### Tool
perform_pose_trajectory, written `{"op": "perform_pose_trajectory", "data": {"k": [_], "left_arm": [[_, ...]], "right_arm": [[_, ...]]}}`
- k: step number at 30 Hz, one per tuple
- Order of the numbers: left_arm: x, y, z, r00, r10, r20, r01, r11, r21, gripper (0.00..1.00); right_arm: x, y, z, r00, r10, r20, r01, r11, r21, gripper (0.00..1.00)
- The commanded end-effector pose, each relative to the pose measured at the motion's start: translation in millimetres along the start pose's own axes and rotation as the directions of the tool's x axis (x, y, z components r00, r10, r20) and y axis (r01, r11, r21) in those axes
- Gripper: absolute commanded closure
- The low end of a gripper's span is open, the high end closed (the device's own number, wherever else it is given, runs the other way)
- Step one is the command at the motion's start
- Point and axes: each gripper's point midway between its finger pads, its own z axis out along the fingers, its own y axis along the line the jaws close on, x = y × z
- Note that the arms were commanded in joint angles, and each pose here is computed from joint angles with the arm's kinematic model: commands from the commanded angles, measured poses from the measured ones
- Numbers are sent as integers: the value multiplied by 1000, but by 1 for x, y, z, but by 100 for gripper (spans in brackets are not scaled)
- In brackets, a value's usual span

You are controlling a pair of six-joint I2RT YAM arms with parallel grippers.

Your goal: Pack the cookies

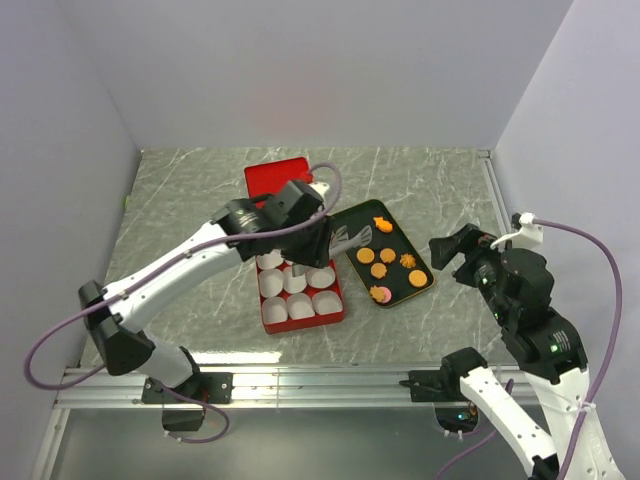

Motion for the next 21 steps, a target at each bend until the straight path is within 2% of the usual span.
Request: {"op": "perform_pose_trajectory", "data": {"k": [1, 4, 15, 21], "left_arm": [[-22, -8, 5, 997, 13, 81, -10, 999, -38, 49], [-22, -7, 24, 998, 30, 57, -25, 996, -89, 50], [-41, -20, 80, 993, 56, 101, -48, 996, -79, 49], [-33, -15, 116, 997, 78, 24, -75, 992, -96, 47]], "right_arm": [[1, -8, -12, 1000, -11, 5, 11, 1000, 15, 0], [7, -7, -11, 1000, -12, -6, 12, 1000, -5, 0], [4, -8, -9, 997, -82, -11, 82, 997, 3, 0], [-1, -7, -16, 995, -102, -3, 102, 995, -5, 0]]}}
